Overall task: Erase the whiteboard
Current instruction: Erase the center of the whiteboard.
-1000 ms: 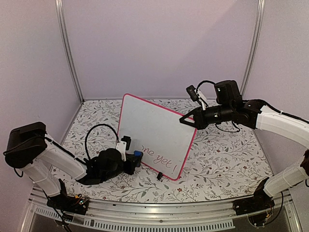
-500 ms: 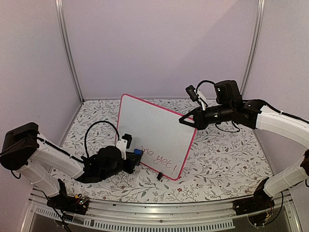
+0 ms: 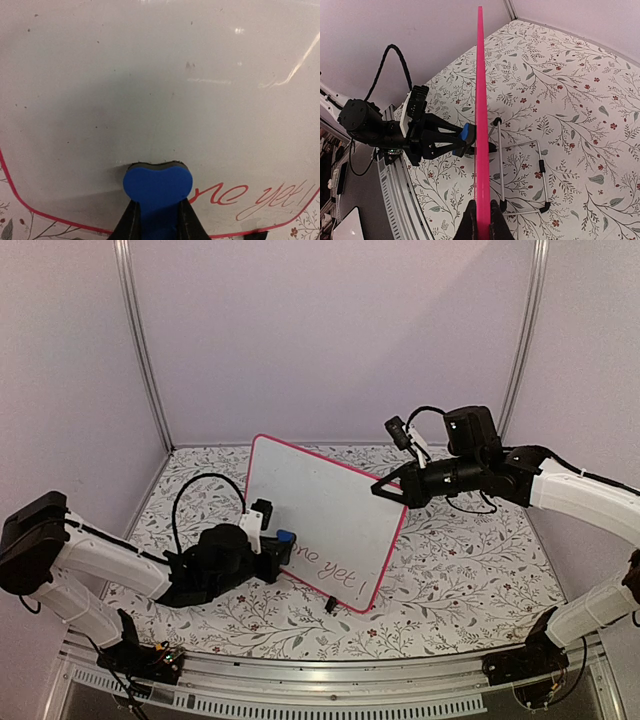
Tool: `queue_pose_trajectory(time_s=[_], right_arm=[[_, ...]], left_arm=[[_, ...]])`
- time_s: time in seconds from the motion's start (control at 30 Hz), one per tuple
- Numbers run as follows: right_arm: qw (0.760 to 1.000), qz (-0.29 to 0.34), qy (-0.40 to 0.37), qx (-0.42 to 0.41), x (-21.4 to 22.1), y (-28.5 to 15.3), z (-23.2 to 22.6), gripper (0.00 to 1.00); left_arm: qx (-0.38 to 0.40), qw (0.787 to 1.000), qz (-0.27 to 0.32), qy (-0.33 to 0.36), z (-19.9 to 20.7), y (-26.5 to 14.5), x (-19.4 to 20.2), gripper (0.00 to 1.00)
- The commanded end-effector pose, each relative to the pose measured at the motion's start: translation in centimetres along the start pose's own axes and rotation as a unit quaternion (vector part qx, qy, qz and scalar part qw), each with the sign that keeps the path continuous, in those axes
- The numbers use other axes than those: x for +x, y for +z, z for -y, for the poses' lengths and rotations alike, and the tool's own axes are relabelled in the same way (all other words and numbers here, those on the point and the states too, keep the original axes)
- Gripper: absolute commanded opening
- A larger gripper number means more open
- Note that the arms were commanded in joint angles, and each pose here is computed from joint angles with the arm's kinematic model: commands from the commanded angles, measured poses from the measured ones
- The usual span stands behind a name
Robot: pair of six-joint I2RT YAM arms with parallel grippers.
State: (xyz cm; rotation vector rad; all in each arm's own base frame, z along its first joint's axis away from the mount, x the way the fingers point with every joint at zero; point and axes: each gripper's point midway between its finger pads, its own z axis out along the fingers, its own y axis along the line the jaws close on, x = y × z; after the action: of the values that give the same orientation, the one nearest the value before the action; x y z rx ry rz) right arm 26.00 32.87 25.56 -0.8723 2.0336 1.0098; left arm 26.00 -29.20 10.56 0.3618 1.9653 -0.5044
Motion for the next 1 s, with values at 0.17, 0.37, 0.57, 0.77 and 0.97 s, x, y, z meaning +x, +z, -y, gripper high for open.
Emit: queue_pose_trajectory(time_s=[0.17,0.37,0.57,0.77,0.97], right_arm=[[0.998,-0.057,-0.008,-0.026,3.3,0.8,-0.9,0.0],[0.998,-0.058,-0.007,-0.026,3.3,0.9,-0.9,0.0],[0.998,-0.058,-0.007,-0.026,3.3,0.8,-0.9,0.0],[0.998,-0.058,-0.007,-0.026,3.3,0.8,-0.9,0.0],[0.998,-0.057,-0.008,-0.026,3.3,0.8,-1.0,0.0]], left_arm=[[0.006,1.0,-0.021,-0.005,-0.1,0.7,2.1,0.05],[0.008,0.999,-0.04,-0.011,-0.1,0.4,4.4,0.05],[0.008,0.998,-0.054,-0.012,-0.1,0.0,5.8,0.04],[0.009,0.997,-0.07,-0.007,0.3,-0.1,7.4,0.05],[0.007,0.997,-0.075,-0.008,0.5,-0.4,8.1,0.04]])
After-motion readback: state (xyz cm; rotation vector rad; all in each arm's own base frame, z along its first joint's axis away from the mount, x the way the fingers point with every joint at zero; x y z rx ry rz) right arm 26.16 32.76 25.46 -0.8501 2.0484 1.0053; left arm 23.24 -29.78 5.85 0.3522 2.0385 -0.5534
